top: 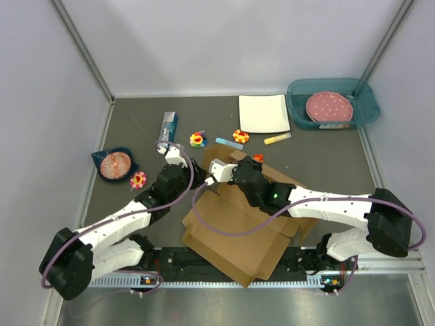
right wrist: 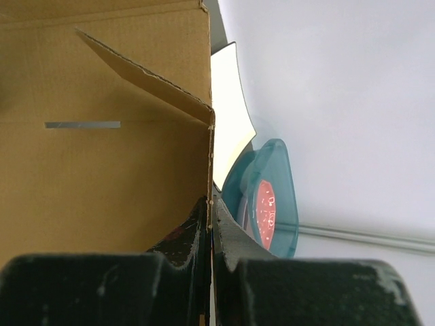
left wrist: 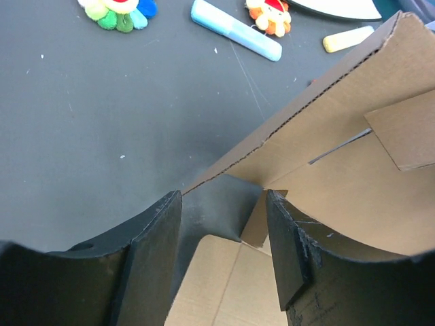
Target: Fold the paper box
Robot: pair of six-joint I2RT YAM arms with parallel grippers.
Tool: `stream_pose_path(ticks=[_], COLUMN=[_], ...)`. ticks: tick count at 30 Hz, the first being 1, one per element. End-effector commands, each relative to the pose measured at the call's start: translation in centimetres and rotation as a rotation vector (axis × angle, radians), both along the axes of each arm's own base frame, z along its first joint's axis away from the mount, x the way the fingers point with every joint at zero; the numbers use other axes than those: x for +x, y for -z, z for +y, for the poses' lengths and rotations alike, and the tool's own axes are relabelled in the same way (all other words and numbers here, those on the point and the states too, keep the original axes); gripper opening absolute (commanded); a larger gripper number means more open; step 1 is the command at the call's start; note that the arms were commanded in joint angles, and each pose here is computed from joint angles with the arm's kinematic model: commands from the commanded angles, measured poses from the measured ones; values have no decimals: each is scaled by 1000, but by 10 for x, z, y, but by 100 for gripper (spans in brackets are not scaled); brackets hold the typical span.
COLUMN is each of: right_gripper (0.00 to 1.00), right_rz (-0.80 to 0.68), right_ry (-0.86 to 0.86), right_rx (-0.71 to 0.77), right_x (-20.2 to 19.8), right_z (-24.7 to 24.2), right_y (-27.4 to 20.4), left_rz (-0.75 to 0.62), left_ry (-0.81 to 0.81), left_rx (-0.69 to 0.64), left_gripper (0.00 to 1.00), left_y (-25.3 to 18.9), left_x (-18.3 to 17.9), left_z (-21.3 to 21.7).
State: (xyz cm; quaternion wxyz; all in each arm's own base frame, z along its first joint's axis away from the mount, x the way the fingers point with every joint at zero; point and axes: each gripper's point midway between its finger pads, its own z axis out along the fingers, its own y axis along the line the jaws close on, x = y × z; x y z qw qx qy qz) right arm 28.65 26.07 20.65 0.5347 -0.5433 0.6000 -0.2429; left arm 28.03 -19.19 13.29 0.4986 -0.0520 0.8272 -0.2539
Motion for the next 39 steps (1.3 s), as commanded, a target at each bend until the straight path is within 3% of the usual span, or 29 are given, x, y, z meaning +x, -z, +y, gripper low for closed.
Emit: stream_pose_path(ticks=[1, 11, 20, 26, 39], right_gripper=[0, 0, 0, 0, 0], right_rz=[-56, -25, -48, -75, -128], right_ry=[22, 17, 40, 71, 128], right_rx=[24, 43, 16, 18, 10], right_x=[0, -2, -2, -2, -12], right_z=[0, 3, -1, -5, -12], right_y=[-16, -11, -2, 1, 7], left_rz=[-122, -167, -129, -92, -47], left_ry=[0, 42, 203, 273, 326], left_rx=[-8, -34, -156, -240, -362], left_gripper=[58, 55, 15, 1, 0], left_y=[-29, -34, -36, -31, -28], left_x=[20, 36, 17, -4, -31], left_z=[-7, -26, -57, -65, -70])
